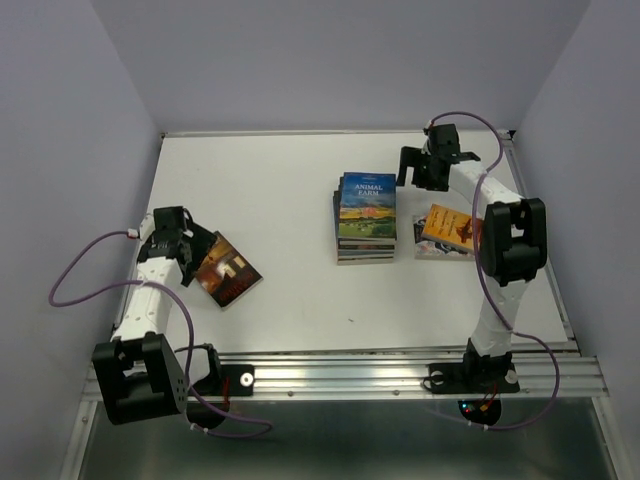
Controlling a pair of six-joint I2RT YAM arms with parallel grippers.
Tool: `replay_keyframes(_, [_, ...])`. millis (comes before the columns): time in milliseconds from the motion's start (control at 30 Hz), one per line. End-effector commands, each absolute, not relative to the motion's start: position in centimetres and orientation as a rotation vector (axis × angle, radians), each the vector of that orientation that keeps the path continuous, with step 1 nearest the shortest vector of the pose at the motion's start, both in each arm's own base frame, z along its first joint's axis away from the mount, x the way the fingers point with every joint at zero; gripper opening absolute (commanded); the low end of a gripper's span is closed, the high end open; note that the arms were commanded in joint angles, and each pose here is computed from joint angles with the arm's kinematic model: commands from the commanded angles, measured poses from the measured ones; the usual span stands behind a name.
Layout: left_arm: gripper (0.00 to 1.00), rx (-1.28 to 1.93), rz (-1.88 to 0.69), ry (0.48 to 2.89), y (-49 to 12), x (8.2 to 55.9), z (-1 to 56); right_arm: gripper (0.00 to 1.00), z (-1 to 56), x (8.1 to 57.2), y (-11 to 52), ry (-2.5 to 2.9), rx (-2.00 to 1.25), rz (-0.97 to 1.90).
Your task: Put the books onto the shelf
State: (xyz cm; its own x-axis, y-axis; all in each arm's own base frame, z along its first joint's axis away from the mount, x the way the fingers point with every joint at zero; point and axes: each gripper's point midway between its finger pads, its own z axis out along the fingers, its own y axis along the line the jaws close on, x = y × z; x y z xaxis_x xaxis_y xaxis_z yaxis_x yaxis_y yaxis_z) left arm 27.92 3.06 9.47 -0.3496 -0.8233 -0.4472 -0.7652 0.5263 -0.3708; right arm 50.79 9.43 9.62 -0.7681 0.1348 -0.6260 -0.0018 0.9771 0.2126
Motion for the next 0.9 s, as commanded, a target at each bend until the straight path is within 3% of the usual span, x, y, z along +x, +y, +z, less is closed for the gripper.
replay_keyframes(0, [0.99,-1.328,-0.128,2.167,3.4,27.1,8.9,1.00,12.2,52.2,7.8,2.357,0.142,0.129])
replay_keyframes(200, [0.99,-1.485,-0.126,2.151,3.2,24.7,6.1,1.00,15.9,51.5,5.0,2.263,0.243,-0.026])
replay_keyframes(433, [0.99,-1.588,-0.152,2.114,2.4,22.5,3.8,1.00,18.7,50.2,5.0,2.212,0.268,0.010])
replay_keyframes(600, [0.99,-1.533,-0.255,2.157,0.5,23.7,3.0,1.00,18.1,49.7,5.5,2.223,0.279,0.046])
replay_keyframes(867, [0.99,-1.322,-0.398,2.323,-7.7,26.2,3.5,1.00,17.9,48.7,5.2,2.227,0.286,0.039])
